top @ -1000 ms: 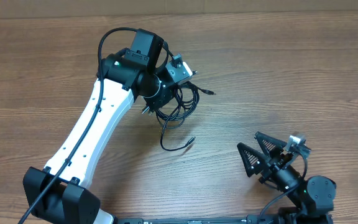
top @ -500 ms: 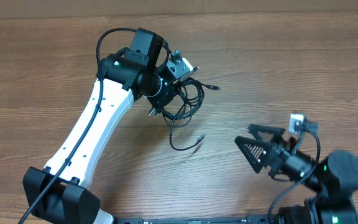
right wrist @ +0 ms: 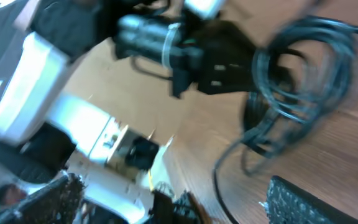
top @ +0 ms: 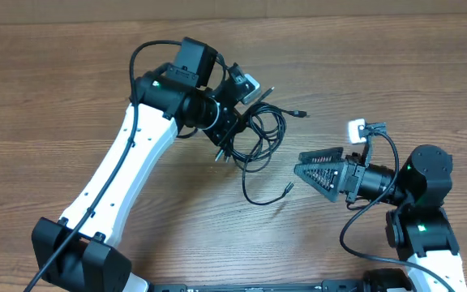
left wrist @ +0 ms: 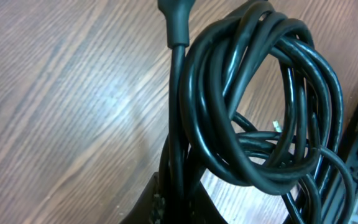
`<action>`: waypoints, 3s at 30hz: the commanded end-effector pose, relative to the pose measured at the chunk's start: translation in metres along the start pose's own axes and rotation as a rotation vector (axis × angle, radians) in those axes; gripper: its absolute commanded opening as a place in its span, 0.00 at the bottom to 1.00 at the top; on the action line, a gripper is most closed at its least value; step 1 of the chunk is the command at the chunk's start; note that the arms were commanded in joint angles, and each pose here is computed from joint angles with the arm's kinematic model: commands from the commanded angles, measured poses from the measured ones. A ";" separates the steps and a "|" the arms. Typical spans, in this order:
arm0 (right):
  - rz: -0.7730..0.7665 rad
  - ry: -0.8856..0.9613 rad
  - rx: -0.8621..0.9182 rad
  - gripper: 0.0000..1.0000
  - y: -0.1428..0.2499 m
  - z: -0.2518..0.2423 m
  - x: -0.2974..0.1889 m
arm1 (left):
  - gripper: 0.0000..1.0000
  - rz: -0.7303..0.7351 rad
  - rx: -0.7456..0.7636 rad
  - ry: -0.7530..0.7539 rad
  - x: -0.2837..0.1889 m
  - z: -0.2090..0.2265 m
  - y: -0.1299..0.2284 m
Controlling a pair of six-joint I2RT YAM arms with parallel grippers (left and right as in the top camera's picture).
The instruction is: Untangle cables
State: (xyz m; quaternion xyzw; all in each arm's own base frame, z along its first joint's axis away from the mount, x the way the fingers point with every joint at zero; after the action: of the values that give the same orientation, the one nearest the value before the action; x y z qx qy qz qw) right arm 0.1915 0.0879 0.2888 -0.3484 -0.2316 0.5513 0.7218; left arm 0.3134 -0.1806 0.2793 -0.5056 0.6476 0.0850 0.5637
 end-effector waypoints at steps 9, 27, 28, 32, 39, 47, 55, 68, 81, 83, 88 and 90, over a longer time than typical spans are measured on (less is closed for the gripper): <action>0.034 -0.114 -0.136 0.92 -0.007 0.016 0.007 | 0.04 -0.030 0.051 0.008 0.004 -0.031 -0.012; -0.020 0.063 -0.087 0.92 -0.010 -0.029 0.017 | 0.04 -0.038 0.148 0.121 0.007 -0.048 -0.013; -0.021 0.064 -0.075 0.92 -0.010 -0.029 0.017 | 0.04 -0.034 0.143 0.088 0.007 -0.045 -0.013; -0.028 0.061 -0.022 0.92 -0.012 -0.027 0.017 | 0.04 -0.025 0.064 -0.081 0.007 -0.030 -0.013; -0.074 0.068 -0.003 1.00 -0.037 -0.013 0.016 | 0.04 -0.048 -0.050 -0.148 -0.004 -0.003 -0.013; -0.123 0.487 0.083 1.00 -0.062 -0.017 0.002 | 0.04 -0.083 -0.140 -0.100 -0.019 0.023 -0.010; 0.055 0.664 -0.288 1.00 -0.076 0.007 -0.013 | 0.04 -0.084 -0.010 -0.056 -0.016 0.015 -0.012; 0.384 0.480 -0.758 0.79 -0.043 0.023 0.014 | 0.04 -0.143 0.037 -0.044 0.000 -0.021 -0.030; 0.418 0.627 -0.928 0.65 -0.049 0.023 0.025 | 0.04 -0.197 0.009 0.202 -0.001 -0.047 -0.040; 0.413 0.638 -0.935 0.65 -0.051 0.021 0.026 | 0.04 -0.195 0.011 0.229 -0.001 -0.049 -0.040; 0.438 0.637 -0.916 0.57 -0.050 0.011 0.032 | 0.04 -0.194 0.018 0.279 -0.002 -0.053 -0.040; 0.456 0.635 -0.902 0.51 -0.049 0.005 0.036 | 0.04 -0.194 0.021 0.298 -0.002 -0.055 -0.040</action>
State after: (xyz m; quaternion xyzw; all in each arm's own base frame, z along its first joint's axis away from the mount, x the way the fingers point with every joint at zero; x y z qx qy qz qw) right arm 0.2219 0.1132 0.3262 -0.8056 -0.1407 0.4100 0.4038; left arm 0.3113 -0.2304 0.3026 -0.5633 0.6598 -0.0146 0.4971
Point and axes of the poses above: each gripper's point midway between its finger pads, its own x axis out along the fingers, its own z axis along the line the jaws close on, y = z × x, the point moved 9 cm from there along -x, back along the fingers, and after that the axes turned 12 degrees about -x, right-handed, at the moved point
